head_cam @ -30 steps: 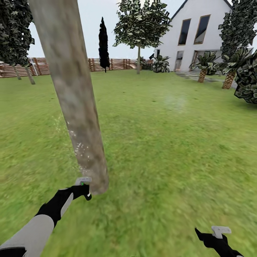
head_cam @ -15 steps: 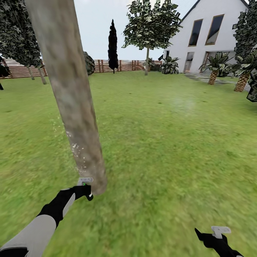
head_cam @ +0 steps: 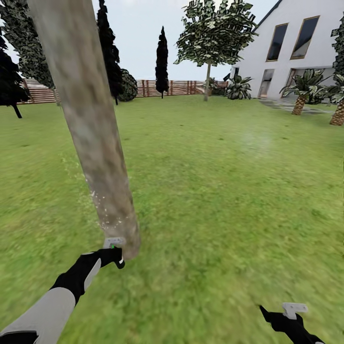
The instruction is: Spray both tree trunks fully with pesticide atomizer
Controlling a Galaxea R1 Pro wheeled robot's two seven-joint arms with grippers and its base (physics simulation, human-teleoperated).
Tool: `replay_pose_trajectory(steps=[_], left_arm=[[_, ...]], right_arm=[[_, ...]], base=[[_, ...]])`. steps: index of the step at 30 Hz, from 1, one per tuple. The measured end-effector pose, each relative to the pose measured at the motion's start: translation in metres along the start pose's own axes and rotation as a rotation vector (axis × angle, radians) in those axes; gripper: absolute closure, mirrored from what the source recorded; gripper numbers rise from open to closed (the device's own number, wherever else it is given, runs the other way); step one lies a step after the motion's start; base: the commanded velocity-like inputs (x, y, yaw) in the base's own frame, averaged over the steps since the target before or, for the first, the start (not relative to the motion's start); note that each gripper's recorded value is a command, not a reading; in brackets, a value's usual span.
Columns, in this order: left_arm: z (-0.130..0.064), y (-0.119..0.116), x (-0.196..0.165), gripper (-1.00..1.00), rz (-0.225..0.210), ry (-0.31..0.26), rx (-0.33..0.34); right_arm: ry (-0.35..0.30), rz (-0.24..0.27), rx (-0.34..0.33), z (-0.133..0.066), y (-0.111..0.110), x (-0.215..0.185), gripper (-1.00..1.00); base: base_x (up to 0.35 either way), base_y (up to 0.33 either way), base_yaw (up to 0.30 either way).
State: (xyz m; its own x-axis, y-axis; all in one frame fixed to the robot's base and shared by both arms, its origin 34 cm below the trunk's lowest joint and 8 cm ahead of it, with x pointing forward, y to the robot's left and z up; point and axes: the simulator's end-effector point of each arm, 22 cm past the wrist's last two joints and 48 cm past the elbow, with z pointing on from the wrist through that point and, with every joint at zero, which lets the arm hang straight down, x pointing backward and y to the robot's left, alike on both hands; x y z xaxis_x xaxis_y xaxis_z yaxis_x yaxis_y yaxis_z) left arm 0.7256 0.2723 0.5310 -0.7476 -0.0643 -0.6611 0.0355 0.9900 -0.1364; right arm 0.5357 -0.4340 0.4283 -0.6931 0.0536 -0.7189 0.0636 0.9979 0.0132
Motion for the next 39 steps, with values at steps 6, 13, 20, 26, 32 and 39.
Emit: replay_pose_trajectory(steps=[6,13,20,26,32,39], left_arm=[[0.0000,-0.0002,0.0002,1.00,0.000,0.001,0.000],[0.0002,-0.0002,0.0009,1.00,0.000,0.002,0.000],[0.0007,-0.0042,0.0011,1.00,-0.001,0.002,0.005],[0.0007,-0.0044,0.0005,1.00,0.000,0.001,0.006],[0.0007,-0.0041,0.0004,1.00,0.000,0.001,0.004],[0.0006,-0.0034,0.0006,1.00,0.001,0.002,0.002]], right_arm=[[0.000,0.000,0.000,0.0000,0.0001,0.0001,-1.00],[0.001,0.000,0.000,0.0000,0.0001,0.0001,-1.00],[0.000,0.000,0.000,0.0000,0.0001,0.0001,-1.00],[0.000,0.000,0.000,0.0000,0.0001,0.0001,-1.00],[0.006,-0.001,0.000,-0.0015,-0.0002,0.0043,-1.00],[0.008,-0.001,0.000,-0.0019,-0.0003,0.0054,-1.00]], base=[[0.051,-0.275,0.141],[0.095,-0.275,0.275],[0.068,-0.275,0.073],[-0.097,-0.273,0.228],[-0.048,-0.272,0.276],[0.156,-0.252,0.259]])
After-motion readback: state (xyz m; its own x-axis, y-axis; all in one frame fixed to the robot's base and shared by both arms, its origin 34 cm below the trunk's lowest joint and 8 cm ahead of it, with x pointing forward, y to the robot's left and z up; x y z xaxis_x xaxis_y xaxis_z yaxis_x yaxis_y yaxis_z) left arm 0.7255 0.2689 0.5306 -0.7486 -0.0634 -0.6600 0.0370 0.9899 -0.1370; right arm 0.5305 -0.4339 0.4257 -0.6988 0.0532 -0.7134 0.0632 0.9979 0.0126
